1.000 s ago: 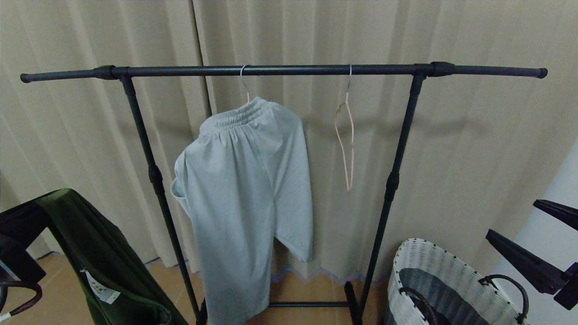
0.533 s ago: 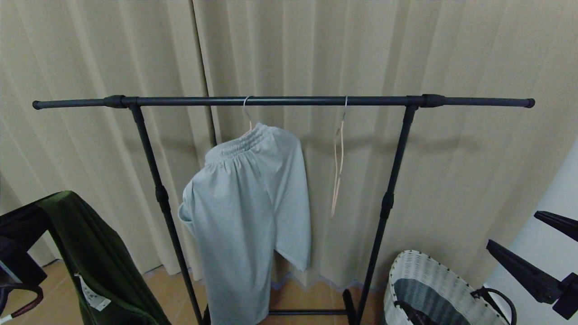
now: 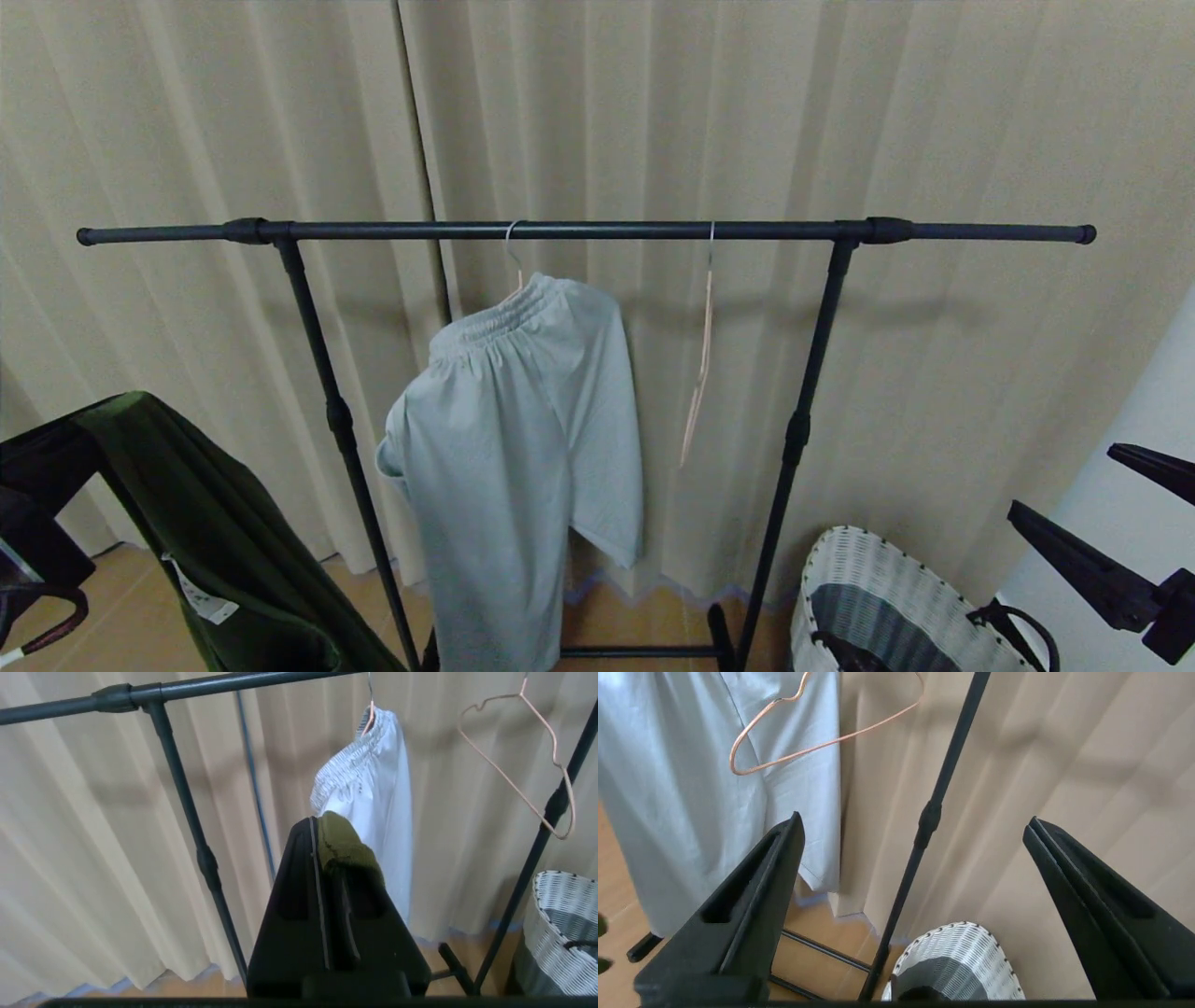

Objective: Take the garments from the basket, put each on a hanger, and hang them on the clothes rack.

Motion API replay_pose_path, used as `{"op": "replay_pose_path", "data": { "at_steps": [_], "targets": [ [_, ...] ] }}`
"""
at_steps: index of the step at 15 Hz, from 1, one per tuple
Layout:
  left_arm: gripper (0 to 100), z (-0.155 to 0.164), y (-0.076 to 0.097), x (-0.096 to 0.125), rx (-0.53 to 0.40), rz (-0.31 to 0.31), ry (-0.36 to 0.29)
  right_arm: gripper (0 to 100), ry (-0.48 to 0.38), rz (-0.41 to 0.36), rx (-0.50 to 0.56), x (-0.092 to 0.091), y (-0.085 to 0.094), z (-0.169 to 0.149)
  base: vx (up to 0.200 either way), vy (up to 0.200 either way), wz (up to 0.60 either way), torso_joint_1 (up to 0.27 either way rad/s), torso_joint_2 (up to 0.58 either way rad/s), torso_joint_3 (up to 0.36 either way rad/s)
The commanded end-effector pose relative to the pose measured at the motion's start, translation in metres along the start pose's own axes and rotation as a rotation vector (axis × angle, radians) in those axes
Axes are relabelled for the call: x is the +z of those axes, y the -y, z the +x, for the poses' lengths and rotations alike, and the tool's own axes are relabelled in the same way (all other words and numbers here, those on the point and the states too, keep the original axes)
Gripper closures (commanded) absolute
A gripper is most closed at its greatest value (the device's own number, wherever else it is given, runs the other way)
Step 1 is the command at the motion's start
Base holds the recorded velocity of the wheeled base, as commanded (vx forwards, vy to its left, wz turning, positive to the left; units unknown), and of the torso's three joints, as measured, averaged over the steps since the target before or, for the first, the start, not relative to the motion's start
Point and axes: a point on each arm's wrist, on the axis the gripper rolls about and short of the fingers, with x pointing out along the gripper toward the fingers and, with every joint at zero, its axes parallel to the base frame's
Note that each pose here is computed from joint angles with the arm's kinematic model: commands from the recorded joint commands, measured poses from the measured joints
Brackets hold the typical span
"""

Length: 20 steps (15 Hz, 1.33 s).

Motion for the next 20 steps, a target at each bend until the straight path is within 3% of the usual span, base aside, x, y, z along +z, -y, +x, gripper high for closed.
{"op": "replay_pose_path", "data": {
  "at_steps": [1, 6, 20],
  "targets": [
    [100, 0.0004, 0.0001, -0.0011, 0.000, -0.001, -0.005, 0, -0.001, 0.001, 0.001, -0.0007, -0.0002, -0.0002, 0.000, 0.000, 0.00, 0.000, 0.00, 0.000],
    [100, 0.0026, -0.0003, -0.0021, 0.002, -0.001, -0.016, 0, -0.003, 0.000, 0.001, -0.0011, -0.0003, -0.0003, 0.000, 0.000, 0.00, 0.000, 0.00, 0.000],
    [100, 0.0026, -0.0011, -0.0039, 0.008, 0.007, -0.023, 0, -0.003, 0.000, 0.001, -0.0014, -0.0005, -0.0009, 0.000, 0.186, 0.00, 0.002, 0.00, 0.003]
  ]
}}
